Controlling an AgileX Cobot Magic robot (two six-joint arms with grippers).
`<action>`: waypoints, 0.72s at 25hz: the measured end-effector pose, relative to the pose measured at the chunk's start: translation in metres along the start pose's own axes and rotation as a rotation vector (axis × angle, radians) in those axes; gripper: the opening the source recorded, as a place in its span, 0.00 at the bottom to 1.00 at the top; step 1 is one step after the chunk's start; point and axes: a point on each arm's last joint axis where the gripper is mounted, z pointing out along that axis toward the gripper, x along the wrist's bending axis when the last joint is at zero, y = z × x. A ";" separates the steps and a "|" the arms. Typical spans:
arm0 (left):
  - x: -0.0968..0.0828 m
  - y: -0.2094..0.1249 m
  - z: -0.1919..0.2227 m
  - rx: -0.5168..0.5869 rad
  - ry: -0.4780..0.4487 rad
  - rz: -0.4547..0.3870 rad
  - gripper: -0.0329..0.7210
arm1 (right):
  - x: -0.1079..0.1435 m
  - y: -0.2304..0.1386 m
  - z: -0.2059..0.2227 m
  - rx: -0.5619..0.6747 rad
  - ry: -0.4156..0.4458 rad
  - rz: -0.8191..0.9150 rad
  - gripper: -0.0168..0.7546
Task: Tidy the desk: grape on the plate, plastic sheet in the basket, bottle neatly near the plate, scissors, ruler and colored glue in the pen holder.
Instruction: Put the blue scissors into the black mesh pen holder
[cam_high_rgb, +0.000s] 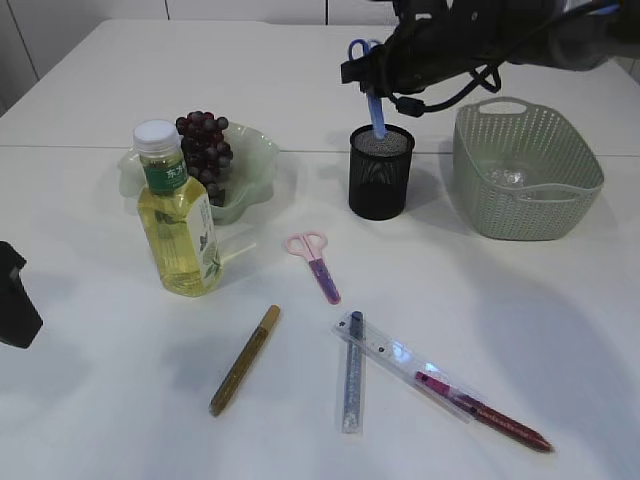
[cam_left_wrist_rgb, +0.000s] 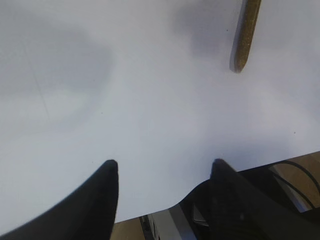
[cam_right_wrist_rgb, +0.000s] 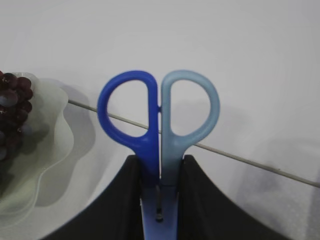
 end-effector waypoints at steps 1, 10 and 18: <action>0.000 0.000 0.000 0.000 0.000 0.000 0.61 | 0.000 -0.003 0.003 0.007 0.000 0.001 0.27; 0.001 0.000 0.000 0.000 0.009 0.005 0.61 | -0.001 -0.022 0.016 0.087 0.010 0.002 0.27; 0.001 0.000 0.000 0.002 0.009 0.005 0.61 | -0.001 -0.023 0.017 0.096 0.011 0.000 0.45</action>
